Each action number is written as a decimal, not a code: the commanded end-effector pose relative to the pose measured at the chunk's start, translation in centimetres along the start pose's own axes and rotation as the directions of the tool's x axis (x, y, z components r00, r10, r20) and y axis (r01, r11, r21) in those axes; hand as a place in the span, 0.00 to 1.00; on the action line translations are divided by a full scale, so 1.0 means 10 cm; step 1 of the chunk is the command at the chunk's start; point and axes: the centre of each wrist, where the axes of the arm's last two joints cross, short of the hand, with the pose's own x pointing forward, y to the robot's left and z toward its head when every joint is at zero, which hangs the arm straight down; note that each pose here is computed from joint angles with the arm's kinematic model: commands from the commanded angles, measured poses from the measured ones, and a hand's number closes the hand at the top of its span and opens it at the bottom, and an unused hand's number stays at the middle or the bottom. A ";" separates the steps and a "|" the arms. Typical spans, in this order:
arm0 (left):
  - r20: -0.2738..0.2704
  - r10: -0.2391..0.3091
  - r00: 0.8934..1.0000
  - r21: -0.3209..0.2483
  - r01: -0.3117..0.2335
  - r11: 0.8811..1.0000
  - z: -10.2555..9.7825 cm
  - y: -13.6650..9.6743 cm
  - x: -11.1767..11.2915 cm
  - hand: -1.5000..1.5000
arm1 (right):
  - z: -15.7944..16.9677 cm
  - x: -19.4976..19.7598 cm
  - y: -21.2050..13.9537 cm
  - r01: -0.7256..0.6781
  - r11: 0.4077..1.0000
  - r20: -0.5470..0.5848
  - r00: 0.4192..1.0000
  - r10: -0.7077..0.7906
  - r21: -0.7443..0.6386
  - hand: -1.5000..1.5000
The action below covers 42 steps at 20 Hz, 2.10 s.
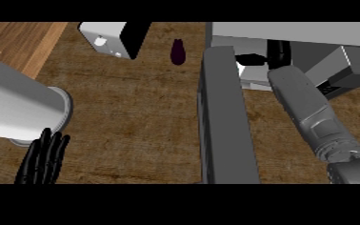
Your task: Pick up the milk, place it into the microwave and close the microwave
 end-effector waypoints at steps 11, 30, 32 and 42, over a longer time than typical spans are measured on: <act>-0.001 0.017 1.000 0.004 -0.017 1.000 0.10 -0.15 0.11 0.00 | -0.06 -0.30 -0.47 0.168 0.986 0.011 0.986 -0.168 0.015 0.00; -0.021 0.038 0.999 0.007 -0.038 0.999 0.21 -0.35 0.04 0.00 | 0.87 -0.88 -0.17 0.426 0.895 -0.141 0.902 -0.409 0.130 0.00; -0.026 0.035 0.999 0.037 -0.034 0.999 0.11 -0.26 0.13 0.00 | 1.02 -0.85 -0.01 0.447 0.880 -0.184 0.890 -0.417 0.164 0.00; -0.046 0.054 0.997 -0.029 -0.055 0.998 0.04 -0.26 -0.07 0.00 | 1.75 -1.11 0.12 0.605 0.784 -0.241 0.789 -0.566 0.141 0.00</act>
